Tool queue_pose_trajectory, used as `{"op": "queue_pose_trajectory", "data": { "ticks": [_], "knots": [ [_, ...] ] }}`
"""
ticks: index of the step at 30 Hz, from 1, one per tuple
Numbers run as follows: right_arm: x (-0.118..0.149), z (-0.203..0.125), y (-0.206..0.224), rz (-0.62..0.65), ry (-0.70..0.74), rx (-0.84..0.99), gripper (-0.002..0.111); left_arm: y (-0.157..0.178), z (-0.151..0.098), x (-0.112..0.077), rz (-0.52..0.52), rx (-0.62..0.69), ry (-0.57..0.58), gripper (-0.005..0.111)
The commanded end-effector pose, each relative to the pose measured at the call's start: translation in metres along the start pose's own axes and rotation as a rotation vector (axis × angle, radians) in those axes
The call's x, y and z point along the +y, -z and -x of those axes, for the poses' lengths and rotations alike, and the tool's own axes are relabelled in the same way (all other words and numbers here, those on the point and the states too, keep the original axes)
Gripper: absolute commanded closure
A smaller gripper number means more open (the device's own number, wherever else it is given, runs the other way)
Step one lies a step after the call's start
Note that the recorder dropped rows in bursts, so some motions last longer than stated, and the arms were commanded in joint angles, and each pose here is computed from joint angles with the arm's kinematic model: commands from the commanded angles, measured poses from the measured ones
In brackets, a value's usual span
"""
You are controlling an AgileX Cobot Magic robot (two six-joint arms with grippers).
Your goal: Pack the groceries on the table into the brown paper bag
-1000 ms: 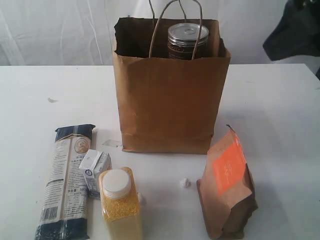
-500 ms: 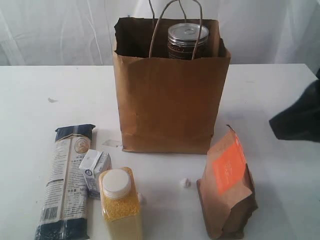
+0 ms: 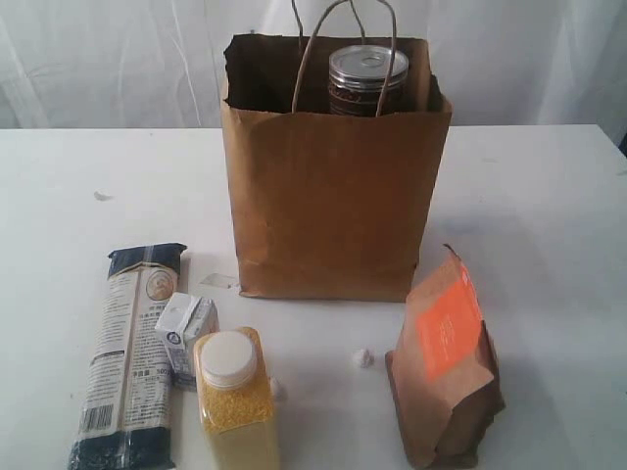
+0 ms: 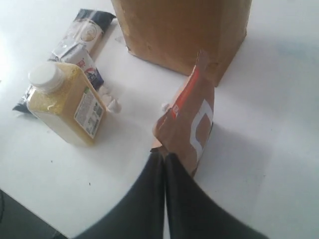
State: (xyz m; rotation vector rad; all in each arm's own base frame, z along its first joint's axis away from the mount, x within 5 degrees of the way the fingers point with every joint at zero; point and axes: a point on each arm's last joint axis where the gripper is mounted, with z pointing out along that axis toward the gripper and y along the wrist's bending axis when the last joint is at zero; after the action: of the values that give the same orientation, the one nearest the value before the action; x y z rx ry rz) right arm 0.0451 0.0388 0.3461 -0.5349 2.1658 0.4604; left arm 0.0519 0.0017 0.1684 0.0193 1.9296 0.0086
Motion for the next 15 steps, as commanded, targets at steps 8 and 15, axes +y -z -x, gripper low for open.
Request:
{"op": "queue_pose_trajectory", "data": {
  "ticks": [8,15],
  "knots": [
    [0.009,-0.023,0.035,0.062,-0.103,-0.197,0.108,-0.001,-0.002,0.0,0.0,0.003,-0.003,0.107],
    [0.009,-0.025,0.04,0.057,-0.098,-0.235,0.108,-0.001,-0.002,0.0,0.0,0.003,-0.003,0.107]
  ]
}}
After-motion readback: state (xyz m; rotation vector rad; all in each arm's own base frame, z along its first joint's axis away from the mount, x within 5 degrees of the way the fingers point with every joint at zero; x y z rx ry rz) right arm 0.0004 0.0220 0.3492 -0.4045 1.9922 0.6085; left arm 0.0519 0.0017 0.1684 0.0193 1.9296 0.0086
